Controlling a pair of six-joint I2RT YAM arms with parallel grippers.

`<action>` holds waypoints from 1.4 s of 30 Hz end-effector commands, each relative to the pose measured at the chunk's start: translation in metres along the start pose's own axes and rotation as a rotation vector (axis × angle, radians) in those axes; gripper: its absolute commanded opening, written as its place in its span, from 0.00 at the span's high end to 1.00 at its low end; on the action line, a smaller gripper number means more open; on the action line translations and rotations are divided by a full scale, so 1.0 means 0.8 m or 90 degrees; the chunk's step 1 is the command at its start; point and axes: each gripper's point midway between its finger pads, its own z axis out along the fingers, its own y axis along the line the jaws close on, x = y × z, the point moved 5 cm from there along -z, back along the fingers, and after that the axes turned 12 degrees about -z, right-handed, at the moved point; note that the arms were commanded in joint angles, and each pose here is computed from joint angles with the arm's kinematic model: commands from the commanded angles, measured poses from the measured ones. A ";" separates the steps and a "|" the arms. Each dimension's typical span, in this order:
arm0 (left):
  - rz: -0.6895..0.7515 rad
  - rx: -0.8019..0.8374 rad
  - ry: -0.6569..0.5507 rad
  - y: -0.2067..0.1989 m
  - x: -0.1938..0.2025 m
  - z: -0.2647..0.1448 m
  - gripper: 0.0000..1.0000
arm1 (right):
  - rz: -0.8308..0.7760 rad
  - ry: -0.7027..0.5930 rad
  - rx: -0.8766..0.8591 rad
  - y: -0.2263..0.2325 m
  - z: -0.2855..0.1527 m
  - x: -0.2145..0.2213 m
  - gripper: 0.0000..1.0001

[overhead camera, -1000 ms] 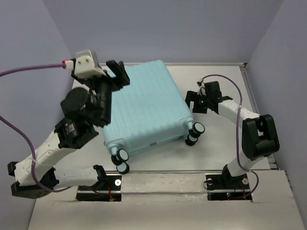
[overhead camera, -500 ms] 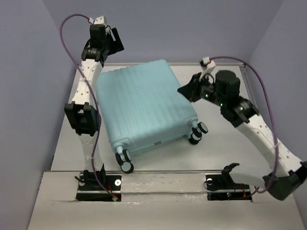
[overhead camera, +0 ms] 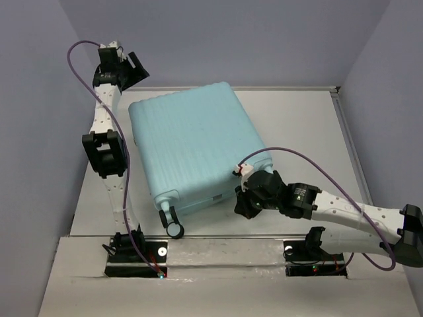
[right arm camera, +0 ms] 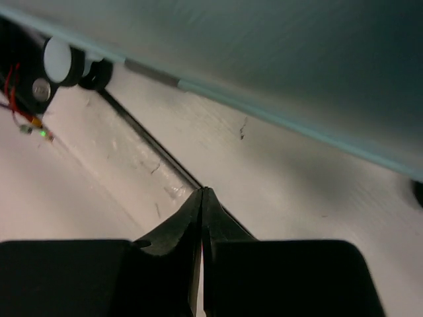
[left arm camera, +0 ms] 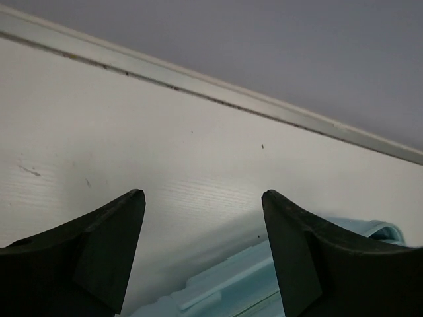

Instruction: Pack the luggage

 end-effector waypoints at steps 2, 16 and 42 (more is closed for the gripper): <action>0.040 0.002 0.125 0.008 0.100 0.034 0.18 | 0.030 -0.141 0.184 -0.050 -0.004 -0.081 0.93; -0.047 -0.043 0.248 0.088 0.352 -0.180 0.21 | 0.051 -0.192 0.045 -0.198 0.124 -0.277 0.93; -0.005 0.225 0.066 -0.023 0.332 -0.375 0.22 | -0.002 -0.409 0.185 -0.213 -0.117 -0.413 0.84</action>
